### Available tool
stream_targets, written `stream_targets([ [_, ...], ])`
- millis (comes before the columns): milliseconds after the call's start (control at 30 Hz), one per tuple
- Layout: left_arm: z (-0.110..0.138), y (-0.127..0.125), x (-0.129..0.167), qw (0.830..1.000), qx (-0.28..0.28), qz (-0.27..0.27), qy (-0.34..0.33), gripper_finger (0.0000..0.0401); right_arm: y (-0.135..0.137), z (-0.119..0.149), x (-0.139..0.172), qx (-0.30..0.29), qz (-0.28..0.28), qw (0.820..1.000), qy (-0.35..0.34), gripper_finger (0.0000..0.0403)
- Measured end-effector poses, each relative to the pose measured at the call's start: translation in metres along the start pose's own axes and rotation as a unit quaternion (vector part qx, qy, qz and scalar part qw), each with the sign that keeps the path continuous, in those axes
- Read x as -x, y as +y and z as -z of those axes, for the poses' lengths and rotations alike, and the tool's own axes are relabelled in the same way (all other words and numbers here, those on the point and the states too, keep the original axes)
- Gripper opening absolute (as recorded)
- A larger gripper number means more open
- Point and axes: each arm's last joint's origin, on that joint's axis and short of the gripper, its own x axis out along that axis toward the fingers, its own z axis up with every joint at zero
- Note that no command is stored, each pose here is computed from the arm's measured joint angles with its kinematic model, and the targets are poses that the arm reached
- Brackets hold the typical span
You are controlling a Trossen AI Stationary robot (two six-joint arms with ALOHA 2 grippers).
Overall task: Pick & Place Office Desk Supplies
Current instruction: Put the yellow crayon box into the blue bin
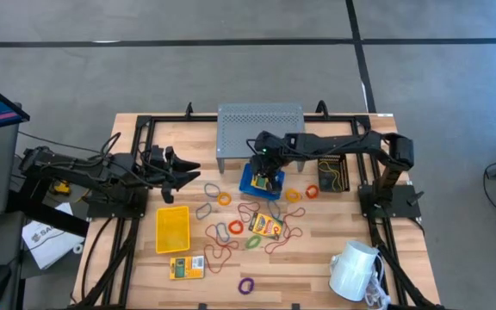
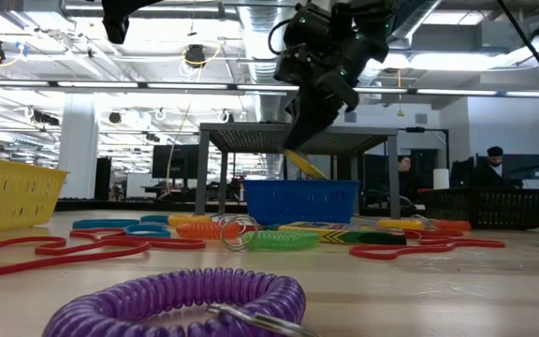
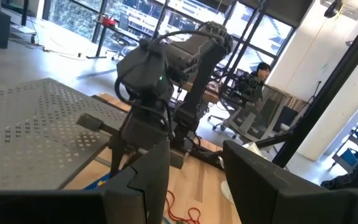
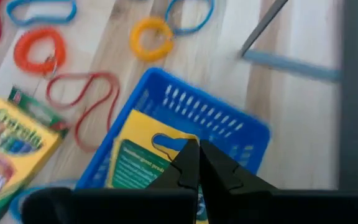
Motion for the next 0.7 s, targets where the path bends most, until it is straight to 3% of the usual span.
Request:
stream_targets([
  [700, 0.0001, 0.0, 0.0, 1.0, 0.0, 0.0, 0.001, 0.0145, -0.0026, 0.0014, 0.0019, -0.008, 0.002, 1.0, 0.002, 0.0],
])
